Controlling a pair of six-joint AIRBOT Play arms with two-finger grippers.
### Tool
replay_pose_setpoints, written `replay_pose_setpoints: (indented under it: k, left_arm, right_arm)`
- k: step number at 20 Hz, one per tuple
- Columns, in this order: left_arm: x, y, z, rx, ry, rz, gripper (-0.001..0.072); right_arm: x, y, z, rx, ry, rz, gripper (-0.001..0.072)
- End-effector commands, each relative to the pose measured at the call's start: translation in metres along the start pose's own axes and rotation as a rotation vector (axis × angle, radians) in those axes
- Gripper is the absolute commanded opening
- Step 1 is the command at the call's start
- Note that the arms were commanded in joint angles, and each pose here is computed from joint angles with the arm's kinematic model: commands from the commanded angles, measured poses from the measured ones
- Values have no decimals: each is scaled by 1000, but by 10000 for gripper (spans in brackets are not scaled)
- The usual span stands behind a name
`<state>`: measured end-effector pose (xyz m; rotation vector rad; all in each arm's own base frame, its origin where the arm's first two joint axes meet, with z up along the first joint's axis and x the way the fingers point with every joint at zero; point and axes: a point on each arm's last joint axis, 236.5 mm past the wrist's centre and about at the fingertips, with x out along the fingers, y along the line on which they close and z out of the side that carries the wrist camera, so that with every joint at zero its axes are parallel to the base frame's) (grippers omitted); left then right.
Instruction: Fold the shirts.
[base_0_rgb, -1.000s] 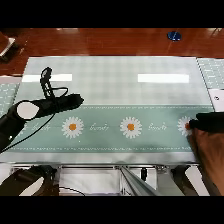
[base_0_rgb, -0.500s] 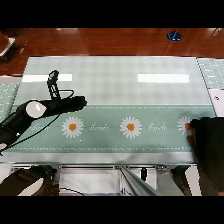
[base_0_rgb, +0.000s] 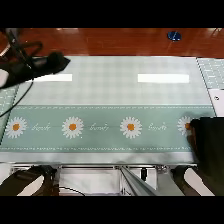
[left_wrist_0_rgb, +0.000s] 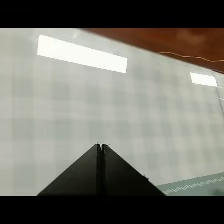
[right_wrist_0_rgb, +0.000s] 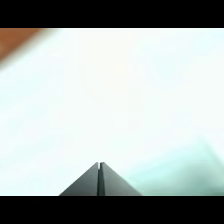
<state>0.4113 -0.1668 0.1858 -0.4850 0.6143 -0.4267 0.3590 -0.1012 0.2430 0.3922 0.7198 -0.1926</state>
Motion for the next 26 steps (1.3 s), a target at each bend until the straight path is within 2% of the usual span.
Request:
replay_pose_setpoints:
  k: [1,4,7,11,26]
  left_arm:
    - [-10,-40,-2,234,54,-29,22]
    - [15,28,-69,269,260,202,22]
    - [25,82,-88,236,354,326,23]
    - [27,88,-88,227,356,336,23]
    - [29,88,-86,228,348,335,23]
  right_arm:
    - [67,112,-50,-257,154,228,21]
    - [149,109,-157,-457,386,75,21]
    - [196,91,-192,-437,461,-35,21]
    - [207,97,-219,-382,552,-3,21]
    - [205,97,-216,-383,545,-3,21]
